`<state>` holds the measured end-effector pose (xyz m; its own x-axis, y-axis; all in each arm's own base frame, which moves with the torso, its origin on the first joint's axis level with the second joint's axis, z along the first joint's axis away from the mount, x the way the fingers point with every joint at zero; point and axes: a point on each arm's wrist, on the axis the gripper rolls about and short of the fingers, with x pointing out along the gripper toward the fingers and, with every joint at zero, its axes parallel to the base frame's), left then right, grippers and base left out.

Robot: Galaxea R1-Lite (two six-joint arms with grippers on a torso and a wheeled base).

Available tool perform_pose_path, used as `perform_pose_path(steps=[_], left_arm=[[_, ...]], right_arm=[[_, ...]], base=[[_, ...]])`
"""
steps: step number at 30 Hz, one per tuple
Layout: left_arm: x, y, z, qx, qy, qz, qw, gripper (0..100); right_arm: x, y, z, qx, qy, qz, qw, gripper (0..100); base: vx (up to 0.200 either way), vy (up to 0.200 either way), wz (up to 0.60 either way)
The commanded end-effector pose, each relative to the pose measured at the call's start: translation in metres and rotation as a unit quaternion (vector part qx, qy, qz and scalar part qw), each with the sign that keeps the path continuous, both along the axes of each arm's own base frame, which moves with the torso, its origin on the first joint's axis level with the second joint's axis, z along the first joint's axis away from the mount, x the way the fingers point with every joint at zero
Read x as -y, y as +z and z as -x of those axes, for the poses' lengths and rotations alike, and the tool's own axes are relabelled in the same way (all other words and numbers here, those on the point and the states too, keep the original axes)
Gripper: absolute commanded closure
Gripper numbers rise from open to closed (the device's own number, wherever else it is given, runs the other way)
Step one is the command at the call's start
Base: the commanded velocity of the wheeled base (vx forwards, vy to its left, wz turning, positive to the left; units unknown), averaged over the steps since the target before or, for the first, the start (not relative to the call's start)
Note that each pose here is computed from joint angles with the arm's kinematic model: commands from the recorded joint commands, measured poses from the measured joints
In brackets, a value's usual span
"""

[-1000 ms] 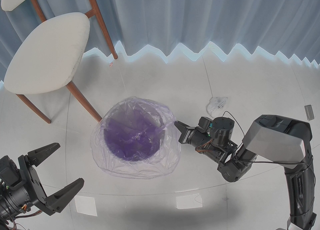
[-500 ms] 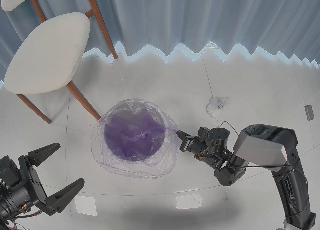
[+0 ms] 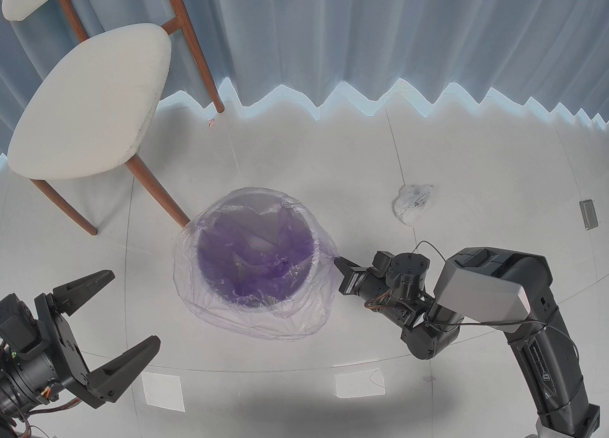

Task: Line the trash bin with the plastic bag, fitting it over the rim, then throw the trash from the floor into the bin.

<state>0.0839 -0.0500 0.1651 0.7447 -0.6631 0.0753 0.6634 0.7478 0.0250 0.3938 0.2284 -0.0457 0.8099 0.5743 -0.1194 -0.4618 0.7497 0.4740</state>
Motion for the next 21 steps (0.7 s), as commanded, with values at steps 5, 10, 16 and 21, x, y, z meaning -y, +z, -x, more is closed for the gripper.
perform_pose_path(steps=[5,10,16,21], left_arm=[[0.005,0.007,-0.010,-0.020,0.001,0.021,0.9996,0],[0.006,0.005,-0.013,-0.041,0.000,0.026,0.9988,0],[0.011,0.006,-0.023,-0.073,0.021,0.046,0.9961,0],[0.014,-0.001,-0.030,-0.104,0.041,0.045,0.9927,0]], right_arm=[[0.011,0.043,0.031,-0.006,0.002,-0.055,0.9985,0],[0.040,0.095,0.076,-0.009,0.007,-0.085,0.9964,0],[0.075,0.134,0.134,-0.014,0.009,-0.083,0.9964,0],[0.100,0.162,0.152,0.021,-0.012,-0.092,0.9954,0]], base=[[0.000,0.000,0.00],[0.000,0.000,0.00],[0.000,0.000,0.00],[0.000,0.000,0.00]])
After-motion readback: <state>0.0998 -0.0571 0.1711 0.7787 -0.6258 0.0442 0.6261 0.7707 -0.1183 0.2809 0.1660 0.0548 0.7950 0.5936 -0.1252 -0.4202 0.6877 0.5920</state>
